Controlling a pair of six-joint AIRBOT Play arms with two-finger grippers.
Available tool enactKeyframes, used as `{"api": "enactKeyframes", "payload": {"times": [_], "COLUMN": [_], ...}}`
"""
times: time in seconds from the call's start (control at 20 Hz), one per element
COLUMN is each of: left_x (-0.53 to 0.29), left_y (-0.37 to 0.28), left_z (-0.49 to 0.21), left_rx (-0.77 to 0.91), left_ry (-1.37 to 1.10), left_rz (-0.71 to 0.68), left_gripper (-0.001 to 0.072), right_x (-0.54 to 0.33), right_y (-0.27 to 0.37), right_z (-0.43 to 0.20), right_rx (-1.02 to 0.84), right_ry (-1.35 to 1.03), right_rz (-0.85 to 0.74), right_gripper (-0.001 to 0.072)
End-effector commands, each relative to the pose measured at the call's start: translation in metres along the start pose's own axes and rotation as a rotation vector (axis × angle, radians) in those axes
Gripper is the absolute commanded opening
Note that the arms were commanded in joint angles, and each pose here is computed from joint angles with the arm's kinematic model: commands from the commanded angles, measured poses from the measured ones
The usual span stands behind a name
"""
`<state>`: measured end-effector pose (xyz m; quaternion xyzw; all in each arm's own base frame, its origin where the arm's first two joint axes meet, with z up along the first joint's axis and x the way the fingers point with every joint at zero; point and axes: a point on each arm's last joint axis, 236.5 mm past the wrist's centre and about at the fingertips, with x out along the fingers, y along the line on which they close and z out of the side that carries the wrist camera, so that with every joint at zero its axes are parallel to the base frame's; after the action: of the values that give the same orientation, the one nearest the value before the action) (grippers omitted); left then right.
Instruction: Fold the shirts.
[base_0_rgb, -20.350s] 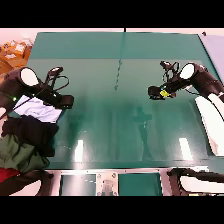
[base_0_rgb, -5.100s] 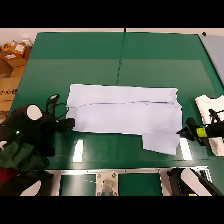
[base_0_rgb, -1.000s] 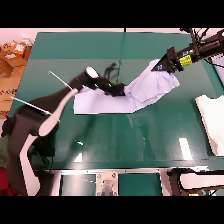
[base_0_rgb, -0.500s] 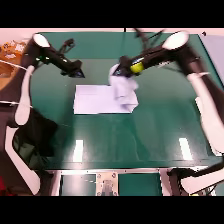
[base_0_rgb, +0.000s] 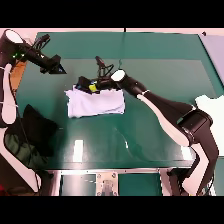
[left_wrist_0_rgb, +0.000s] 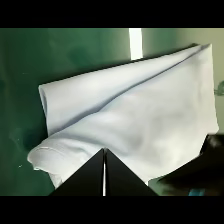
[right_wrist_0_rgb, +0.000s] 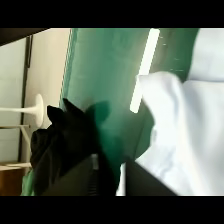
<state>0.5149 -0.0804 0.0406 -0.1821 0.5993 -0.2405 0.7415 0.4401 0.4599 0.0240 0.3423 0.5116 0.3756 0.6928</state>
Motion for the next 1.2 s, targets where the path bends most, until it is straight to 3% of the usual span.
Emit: {"api": "enactKeyframes", "payload": {"times": [0.0, 0.25, 0.3, 0.35, 0.4, 0.45, 0.65, 1.05, 1.1, 1.15], "left_x": [-0.003, -0.003, -0.003, -0.003, -0.004, -0.004, -0.004, -0.004, -0.004, -0.003], "left_y": [0.004, 0.005, 0.006, 0.006, 0.006, 0.006, 0.007, 0.006, 0.006, 0.006], "left_z": [0.003, 0.004, 0.005, 0.006, 0.008, 0.009, 0.011, 0.011, 0.010, 0.008], "left_rx": [-0.005, -0.005, -0.005, -0.005, -0.005, -0.005, -0.005, -0.005, -0.005, -0.005], "left_ry": [-0.016, -0.018, -0.023, -0.029, -0.036, -0.042, -0.051, -0.048, -0.045, -0.038], "left_rz": [0.005, 0.009, 0.010, 0.011, 0.012, 0.013, 0.014, 0.013, 0.012, 0.011], "left_gripper": [0.0025, 0.0025, 0.0025, 0.0025, 0.0025, 0.0025, 0.0025, 0.0025, 0.0025, 0.0025], "right_x": [-0.041, -0.146, -0.168, -0.184, -0.197, -0.207, -0.208, -0.109, -0.103, -0.099], "right_y": [-0.033, -0.114, -0.125, -0.134, -0.144, -0.152, -0.187, -0.191, -0.182, -0.171], "right_z": [0.011, 0.043, 0.040, 0.035, 0.029, 0.023, -0.007, -0.049, -0.048, -0.043], "right_rx": [0.083, 0.157, 0.140, 0.132, 0.130, 0.127, 0.109, 0.099, 0.081, 0.056], "right_ry": [0.100, 0.031, 0.027, 0.037, 0.055, 0.079, 0.168, 0.287, 0.288, 0.285], "right_rz": [0.011, -0.128, -0.140, -0.142, -0.138, -0.131, -0.191, -0.155, -0.141, -0.126], "right_gripper": [0.0074, 0.0075, 0.0110, 0.0295, 0.0583, 0.0617, 0.0616, 0.0616, 0.0596, 0.0352]}}
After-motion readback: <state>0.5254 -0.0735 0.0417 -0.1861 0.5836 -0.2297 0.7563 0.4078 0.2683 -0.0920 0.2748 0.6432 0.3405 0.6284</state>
